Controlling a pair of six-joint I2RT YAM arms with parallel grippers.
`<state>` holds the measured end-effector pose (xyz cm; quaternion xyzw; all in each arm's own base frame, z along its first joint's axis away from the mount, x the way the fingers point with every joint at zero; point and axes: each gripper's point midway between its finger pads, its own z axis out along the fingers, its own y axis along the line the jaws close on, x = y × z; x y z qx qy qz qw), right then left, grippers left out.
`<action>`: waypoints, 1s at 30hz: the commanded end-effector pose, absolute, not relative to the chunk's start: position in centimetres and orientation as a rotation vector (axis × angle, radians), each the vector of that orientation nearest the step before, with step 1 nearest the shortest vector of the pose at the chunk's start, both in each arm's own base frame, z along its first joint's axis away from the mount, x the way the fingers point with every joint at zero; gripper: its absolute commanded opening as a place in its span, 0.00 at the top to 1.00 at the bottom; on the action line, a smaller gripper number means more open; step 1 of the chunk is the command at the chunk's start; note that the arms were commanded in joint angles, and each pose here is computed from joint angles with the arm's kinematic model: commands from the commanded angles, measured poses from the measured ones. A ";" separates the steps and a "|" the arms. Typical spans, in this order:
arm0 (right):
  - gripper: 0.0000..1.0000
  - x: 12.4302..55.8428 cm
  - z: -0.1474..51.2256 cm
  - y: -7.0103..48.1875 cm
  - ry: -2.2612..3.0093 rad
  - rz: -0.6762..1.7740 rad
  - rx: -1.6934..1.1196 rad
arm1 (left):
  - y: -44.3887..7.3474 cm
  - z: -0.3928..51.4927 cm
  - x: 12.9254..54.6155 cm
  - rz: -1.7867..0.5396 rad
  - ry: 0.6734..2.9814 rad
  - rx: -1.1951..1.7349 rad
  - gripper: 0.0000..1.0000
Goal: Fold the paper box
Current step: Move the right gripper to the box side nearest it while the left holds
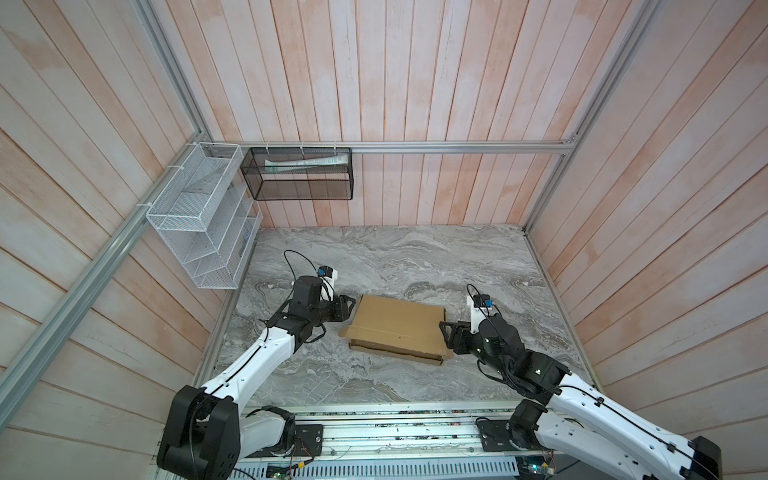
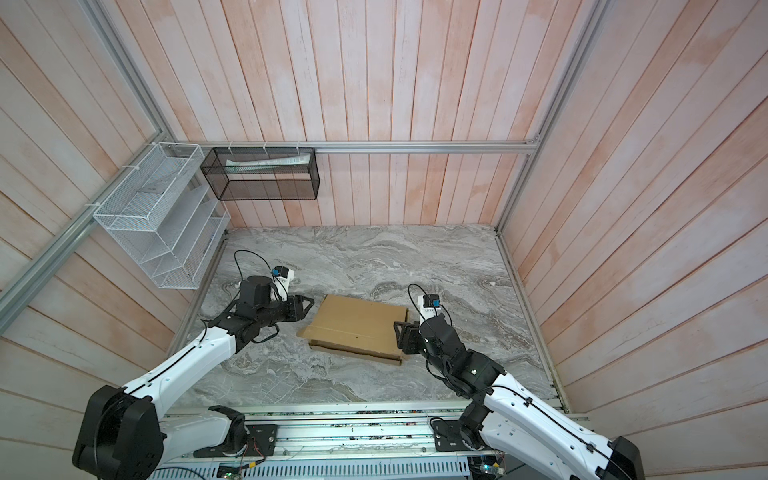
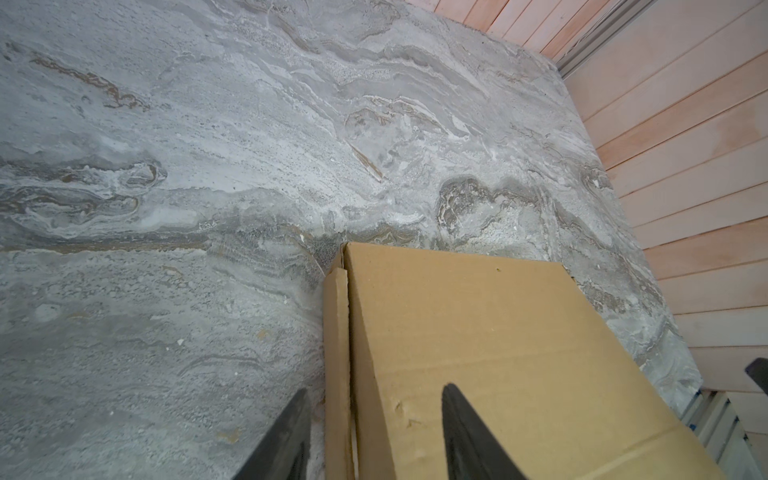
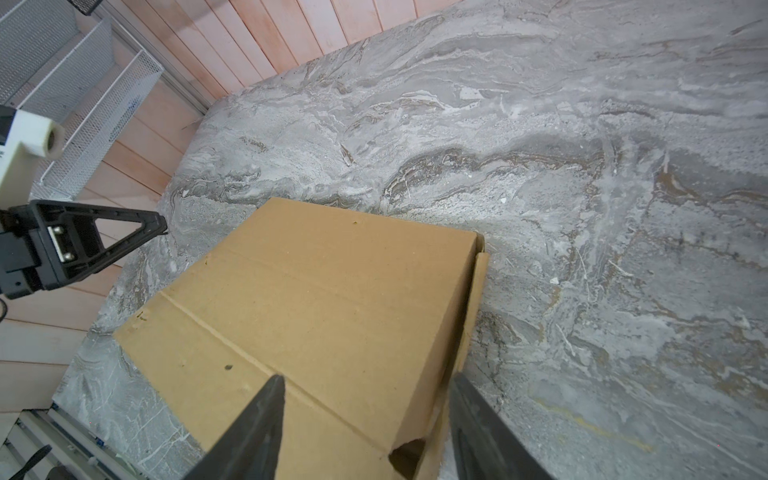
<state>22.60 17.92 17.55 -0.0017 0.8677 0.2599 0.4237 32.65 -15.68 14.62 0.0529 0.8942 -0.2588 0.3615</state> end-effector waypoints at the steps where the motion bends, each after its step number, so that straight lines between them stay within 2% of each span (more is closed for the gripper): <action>1: 0.36 22.4 16.1 17.9 2.213 0.686 0.033 | -15.5 14.4 32.9 -0.635 2.280 0.155 0.47; 30: 0.32 22.4 11.8 17.6 2.256 0.776 0.107 | -16.1 10.9 31.5 -0.682 2.329 0.163 0.48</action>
